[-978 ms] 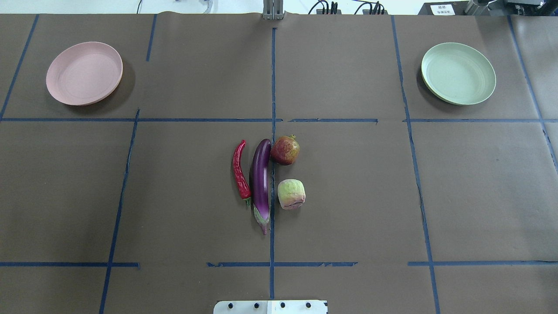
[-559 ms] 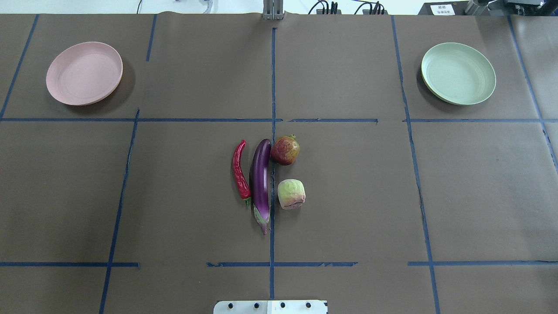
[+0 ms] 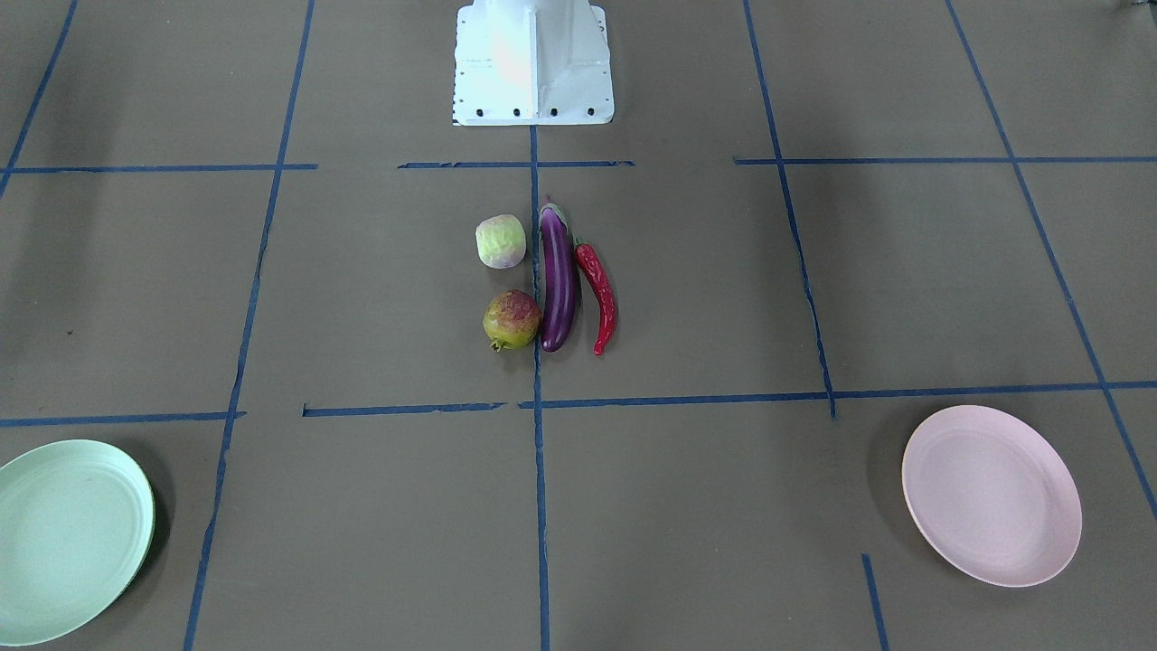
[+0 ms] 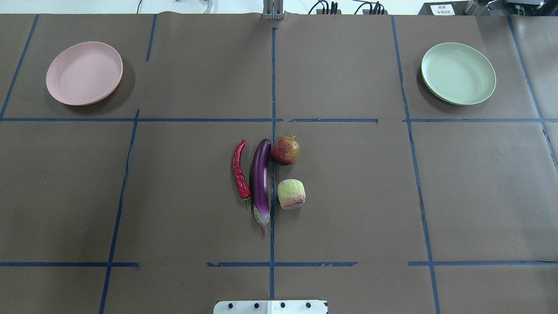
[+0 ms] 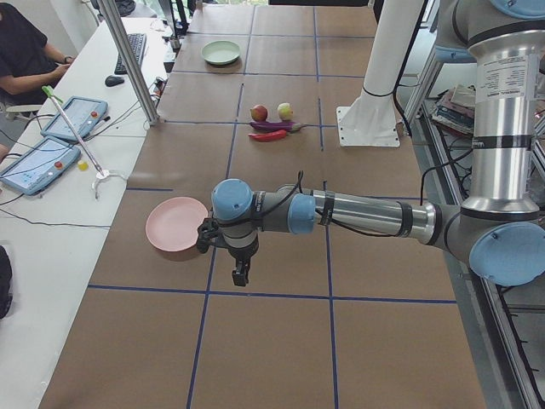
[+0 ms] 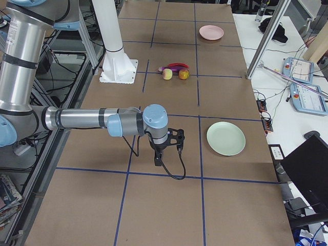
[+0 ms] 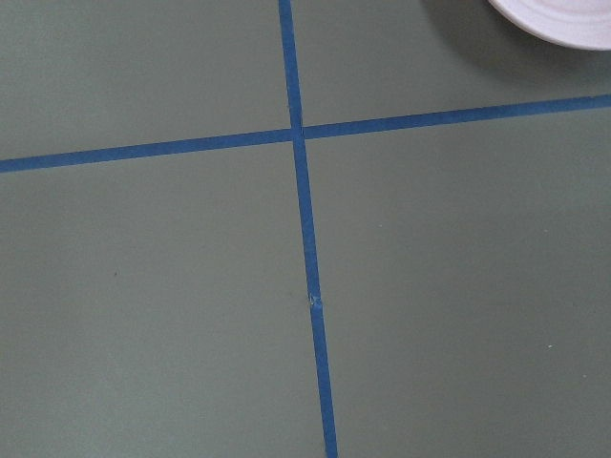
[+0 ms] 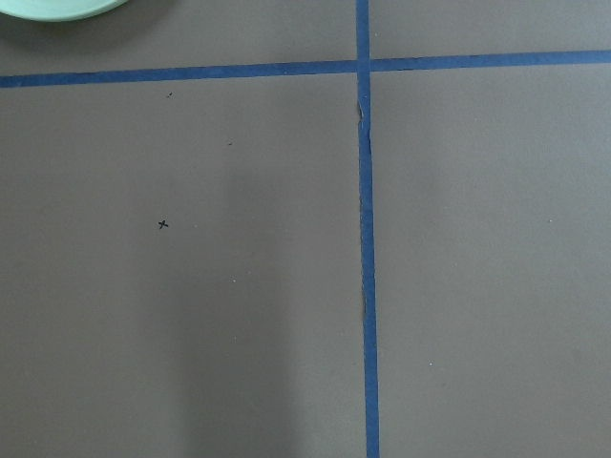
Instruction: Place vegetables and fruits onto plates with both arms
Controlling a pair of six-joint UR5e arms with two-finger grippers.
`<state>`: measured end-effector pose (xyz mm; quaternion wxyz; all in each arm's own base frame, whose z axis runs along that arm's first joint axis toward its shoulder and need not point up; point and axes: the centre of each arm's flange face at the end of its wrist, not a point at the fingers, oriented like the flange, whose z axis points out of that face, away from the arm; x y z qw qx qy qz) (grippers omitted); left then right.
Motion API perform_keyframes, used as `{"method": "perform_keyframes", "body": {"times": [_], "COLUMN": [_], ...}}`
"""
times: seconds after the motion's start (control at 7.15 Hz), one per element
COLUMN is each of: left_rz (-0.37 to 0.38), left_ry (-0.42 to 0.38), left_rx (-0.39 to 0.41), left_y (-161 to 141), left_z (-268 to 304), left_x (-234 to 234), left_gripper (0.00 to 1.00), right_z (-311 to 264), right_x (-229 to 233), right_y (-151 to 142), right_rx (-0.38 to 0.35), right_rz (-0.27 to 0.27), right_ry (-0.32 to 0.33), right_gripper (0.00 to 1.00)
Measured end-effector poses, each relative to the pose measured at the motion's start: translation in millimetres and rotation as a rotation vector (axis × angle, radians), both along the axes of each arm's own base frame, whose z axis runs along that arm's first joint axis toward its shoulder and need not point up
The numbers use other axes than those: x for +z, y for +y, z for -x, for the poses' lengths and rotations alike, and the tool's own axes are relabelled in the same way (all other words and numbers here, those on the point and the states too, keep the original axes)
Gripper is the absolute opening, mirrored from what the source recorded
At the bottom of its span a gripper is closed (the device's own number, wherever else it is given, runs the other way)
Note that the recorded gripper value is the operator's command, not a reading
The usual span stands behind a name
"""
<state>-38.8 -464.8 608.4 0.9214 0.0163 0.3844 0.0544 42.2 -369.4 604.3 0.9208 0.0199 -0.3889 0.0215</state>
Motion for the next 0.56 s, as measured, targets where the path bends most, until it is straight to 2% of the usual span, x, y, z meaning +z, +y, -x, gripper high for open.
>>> {"method": "perform_keyframes", "body": {"times": [0.56], "left_rz": [-0.026], "left_ry": [0.004], "left_rx": [0.006], "left_y": [-0.1], "left_z": [0.1], "left_x": [-8.0], "left_gripper": [1.0], "right_z": [5.2], "right_x": [-3.0], "right_y": [-3.4], "right_rx": [-0.012], "right_rz": [-0.012], "right_ry": [-0.003], "right_gripper": [1.0]}}
